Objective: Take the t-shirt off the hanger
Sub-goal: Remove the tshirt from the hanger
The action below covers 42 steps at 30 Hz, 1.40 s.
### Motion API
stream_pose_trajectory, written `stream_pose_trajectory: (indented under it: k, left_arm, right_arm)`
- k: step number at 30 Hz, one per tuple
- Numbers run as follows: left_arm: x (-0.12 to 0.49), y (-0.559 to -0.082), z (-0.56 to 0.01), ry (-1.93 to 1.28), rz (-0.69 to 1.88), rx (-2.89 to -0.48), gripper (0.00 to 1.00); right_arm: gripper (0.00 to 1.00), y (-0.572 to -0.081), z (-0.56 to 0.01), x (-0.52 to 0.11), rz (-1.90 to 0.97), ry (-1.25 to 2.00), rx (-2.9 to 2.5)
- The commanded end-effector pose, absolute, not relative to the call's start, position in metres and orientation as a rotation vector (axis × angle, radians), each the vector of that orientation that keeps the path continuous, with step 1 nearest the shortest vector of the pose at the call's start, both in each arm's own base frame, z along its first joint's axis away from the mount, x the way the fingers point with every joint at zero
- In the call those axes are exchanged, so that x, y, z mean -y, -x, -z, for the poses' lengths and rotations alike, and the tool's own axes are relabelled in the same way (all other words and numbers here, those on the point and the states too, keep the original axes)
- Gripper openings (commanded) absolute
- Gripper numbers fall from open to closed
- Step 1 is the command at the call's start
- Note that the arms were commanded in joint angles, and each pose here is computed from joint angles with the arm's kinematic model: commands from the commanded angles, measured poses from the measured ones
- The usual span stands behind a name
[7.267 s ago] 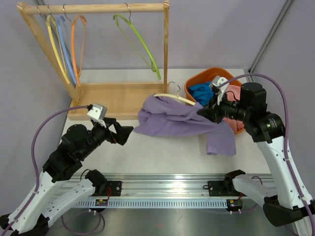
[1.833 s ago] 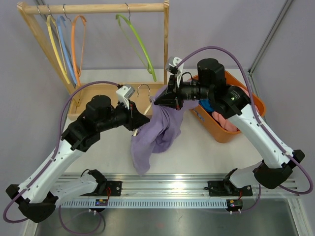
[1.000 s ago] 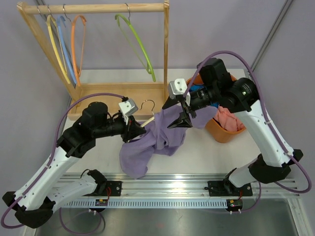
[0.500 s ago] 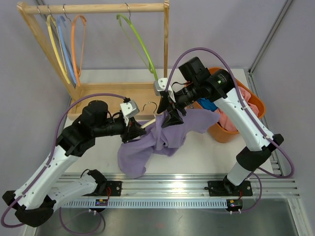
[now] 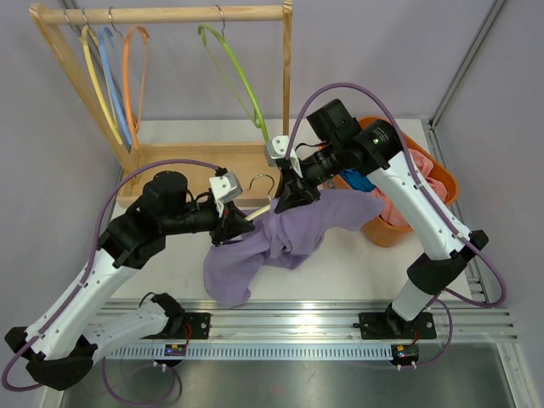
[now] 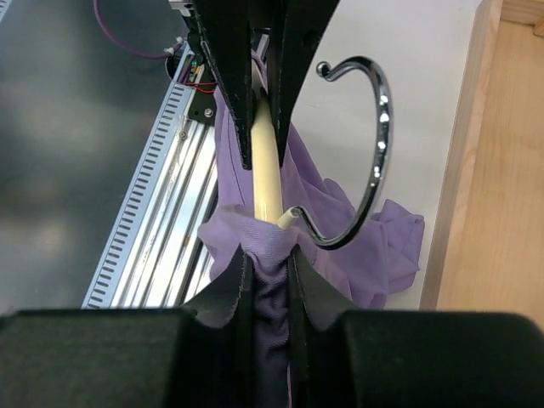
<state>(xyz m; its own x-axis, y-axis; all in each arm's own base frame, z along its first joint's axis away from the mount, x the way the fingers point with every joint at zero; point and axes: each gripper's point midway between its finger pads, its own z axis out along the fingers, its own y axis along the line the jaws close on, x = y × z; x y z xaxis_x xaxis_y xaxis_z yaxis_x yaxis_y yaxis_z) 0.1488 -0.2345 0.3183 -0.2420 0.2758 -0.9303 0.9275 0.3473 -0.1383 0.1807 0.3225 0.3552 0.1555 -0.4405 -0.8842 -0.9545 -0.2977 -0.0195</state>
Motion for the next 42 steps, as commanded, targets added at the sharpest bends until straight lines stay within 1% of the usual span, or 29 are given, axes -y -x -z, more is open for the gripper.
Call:
stream_pose_trajectory:
  k: [1,4,8,10,11,12,14,17,18,22,25,27,28,29,32,35,36,40,41,42]
  left_arm:
    - [0.242,-0.155,-0.374,-1.047,0.919,-1.509,0.00]
    - [0.241,-0.159,-0.376,-1.016,0.912,-1.508,0.00]
    - [0.238,-0.163,-0.377,-0.968,0.902,-1.517,0.00]
    - [0.238,-0.160,-0.380,-0.959,0.917,-1.496,0.00]
    - [0.238,-0.158,-0.382,-0.958,0.923,-1.482,0.00]
    - [0.239,-0.155,-0.383,-0.964,0.936,-1.468,0.00]
    - [0.239,-0.154,-0.387,-0.963,0.945,-1.451,0.00]
    - [0.240,-0.153,-0.388,-0.969,0.951,-1.451,0.00]
    - [0.241,-0.153,-0.388,-0.972,0.954,-1.451,0.00]
    - [0.240,-0.153,-0.391,-0.968,0.950,-1.448,0.00]
    - [0.240,-0.153,-0.391,-0.938,0.970,-1.473,0.00]
    - [0.241,-0.154,-0.389,-0.930,0.979,-1.489,0.00]
    - [0.241,-0.153,-0.388,-0.919,0.991,-1.500,0.00]
    - [0.242,-0.153,-0.388,-0.913,0.998,-1.507,0.00]
    - [0.244,-0.153,-0.387,-0.892,1.028,-1.526,0.00]
    - [0.245,-0.151,-0.387,-0.863,1.061,-1.536,0.00]
    - [0.245,-0.152,-0.386,-0.854,1.065,-1.540,0.00]
    - [0.240,-0.158,-0.389,-0.762,1.053,-1.573,0.00]
    - [0.238,-0.161,-0.388,-0.734,1.042,-1.588,0.13]
    - [0.234,-0.167,-0.388,-0.683,1.010,-1.603,0.23]
  right_arm:
    - [0.14,-0.155,-0.345,-0.310,-1.187,1.855,-1.437]
    - [0.09,-0.155,-0.347,-0.309,-1.170,1.840,-1.434]
    - [0.08,-0.155,-0.342,-0.306,-1.152,1.839,-1.453]
    - [0.10,-0.148,-0.338,-0.300,-1.165,1.870,-1.452]
    - [0.17,-0.146,-0.338,-0.300,-1.181,1.877,-1.439]
    - [0.22,-0.144,-0.337,-0.300,-1.192,1.879,-1.440]
    - [0.27,-0.141,-0.337,-0.300,-1.214,1.880,-1.432]
    - [0.29,-0.142,-0.336,-0.301,-1.216,1.889,-1.419]
    - [0.34,-0.141,-0.336,-0.300,-1.216,1.895,-1.416]
    - [0.48,-0.144,-0.333,-0.302,-1.187,1.916,-1.409]
    - [0.52,-0.146,-0.331,-0.301,-1.152,1.925,-1.403]
    - [0.49,-0.150,-0.329,-0.301,-1.119,1.908,-1.428]
    - [0.45,-0.155,-0.331,-0.304,-1.091,1.887,-1.411]
    - [0.29,-0.158,-0.331,-0.304,-1.066,1.870,-1.427]
    - [0.17,-0.168,-0.335,-0.306,-0.989,1.824,-1.383]
    - [0.07,-0.176,-0.336,-0.306,-0.921,1.790,-1.372]
    - [0.00,-0.181,-0.338,-0.308,-0.895,1.776,-1.361]
    - [0.00,-0.187,-0.347,-0.304,-0.835,1.725,-1.370]
    - [0.00,-0.190,-0.348,-0.303,-0.816,1.708,-1.386]
    - [0.00,-0.195,-0.351,-0.304,-0.793,1.688,-1.376]
